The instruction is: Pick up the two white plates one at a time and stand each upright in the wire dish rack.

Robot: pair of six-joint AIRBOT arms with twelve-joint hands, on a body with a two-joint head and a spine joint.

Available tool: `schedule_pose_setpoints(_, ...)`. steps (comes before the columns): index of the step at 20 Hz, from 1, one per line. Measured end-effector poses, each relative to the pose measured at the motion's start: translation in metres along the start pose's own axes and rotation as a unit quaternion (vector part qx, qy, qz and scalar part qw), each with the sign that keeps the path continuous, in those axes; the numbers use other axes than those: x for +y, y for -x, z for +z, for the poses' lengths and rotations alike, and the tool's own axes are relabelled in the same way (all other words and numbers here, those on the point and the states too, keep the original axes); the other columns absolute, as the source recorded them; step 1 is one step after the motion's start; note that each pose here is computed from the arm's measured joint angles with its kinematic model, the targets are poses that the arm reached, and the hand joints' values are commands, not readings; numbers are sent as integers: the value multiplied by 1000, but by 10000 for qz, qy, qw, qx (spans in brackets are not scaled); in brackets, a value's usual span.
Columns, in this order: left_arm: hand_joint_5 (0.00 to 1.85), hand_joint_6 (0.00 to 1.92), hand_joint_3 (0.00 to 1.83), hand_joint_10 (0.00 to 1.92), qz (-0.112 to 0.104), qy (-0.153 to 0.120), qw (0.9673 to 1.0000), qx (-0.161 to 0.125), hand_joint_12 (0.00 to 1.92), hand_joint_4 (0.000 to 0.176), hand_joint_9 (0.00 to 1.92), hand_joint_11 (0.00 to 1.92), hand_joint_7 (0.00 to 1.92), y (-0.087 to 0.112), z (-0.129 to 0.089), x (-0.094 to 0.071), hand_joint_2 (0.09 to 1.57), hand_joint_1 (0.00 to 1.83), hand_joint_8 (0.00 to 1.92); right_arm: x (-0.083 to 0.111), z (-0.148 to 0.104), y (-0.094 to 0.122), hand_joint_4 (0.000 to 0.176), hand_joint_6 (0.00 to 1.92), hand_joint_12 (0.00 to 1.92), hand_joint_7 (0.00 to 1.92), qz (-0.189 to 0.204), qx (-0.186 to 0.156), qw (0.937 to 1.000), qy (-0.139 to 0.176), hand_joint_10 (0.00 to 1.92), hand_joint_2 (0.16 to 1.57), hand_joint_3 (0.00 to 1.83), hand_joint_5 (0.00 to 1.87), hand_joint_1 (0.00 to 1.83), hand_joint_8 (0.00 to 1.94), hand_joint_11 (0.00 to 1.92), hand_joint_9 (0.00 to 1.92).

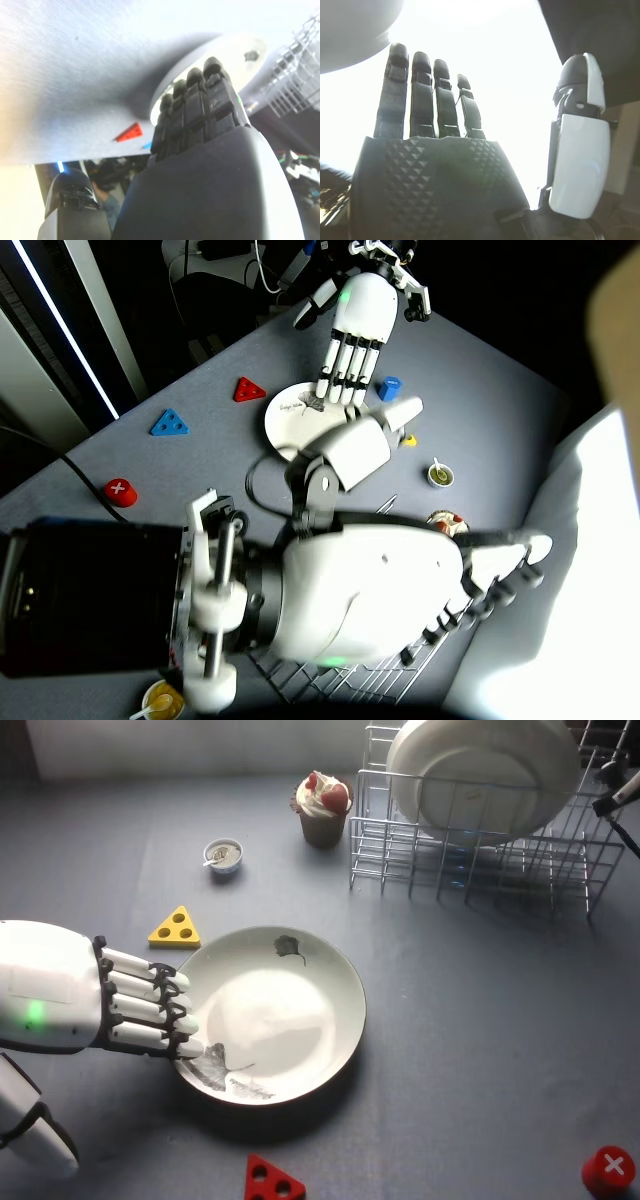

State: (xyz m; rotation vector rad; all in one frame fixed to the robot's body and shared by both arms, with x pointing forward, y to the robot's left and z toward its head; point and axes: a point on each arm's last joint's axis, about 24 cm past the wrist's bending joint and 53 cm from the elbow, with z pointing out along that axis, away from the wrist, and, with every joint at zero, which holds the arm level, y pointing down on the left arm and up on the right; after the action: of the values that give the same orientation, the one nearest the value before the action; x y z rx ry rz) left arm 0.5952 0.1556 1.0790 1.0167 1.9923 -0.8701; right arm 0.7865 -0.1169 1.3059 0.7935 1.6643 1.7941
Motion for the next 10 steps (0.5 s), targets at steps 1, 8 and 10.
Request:
schedule_pose_setpoints(1, 38, 6, 1, 6, 13, 8, 10000, 14, 10, 0, 81, 105, 73, -1, 0, 1, 962, 0, 5, 2, 0, -11, 65, 4, 4, 185, -242, 218, 9995, 46, 1, 844, 0, 124, 686, 5, 270, 221)
schedule_pose_setpoints(8, 33, 2, 0, 5, 24, 53, 9999, 136, 6, 0, 90, 97, 82, -10, -2, 4, 962, 1, 6, 3, -17, -124, 24, 2, 0, 156, -2623, 1775, 9467, 590, 0, 842, 0, 125, 705, 0, 237, 194)
schedule_pose_setpoints(10, 42, 5, 0, 5, 36, 48, 9997, 223, 5, 0, 92, 96, 88, -16, -2, 4, 959, 7, 6, -3, -19, -145, 0, 0, 0, 144, -3133, 1988, 9263, 661, 0, 839, 0, 104, 738, 0, 208, 170)
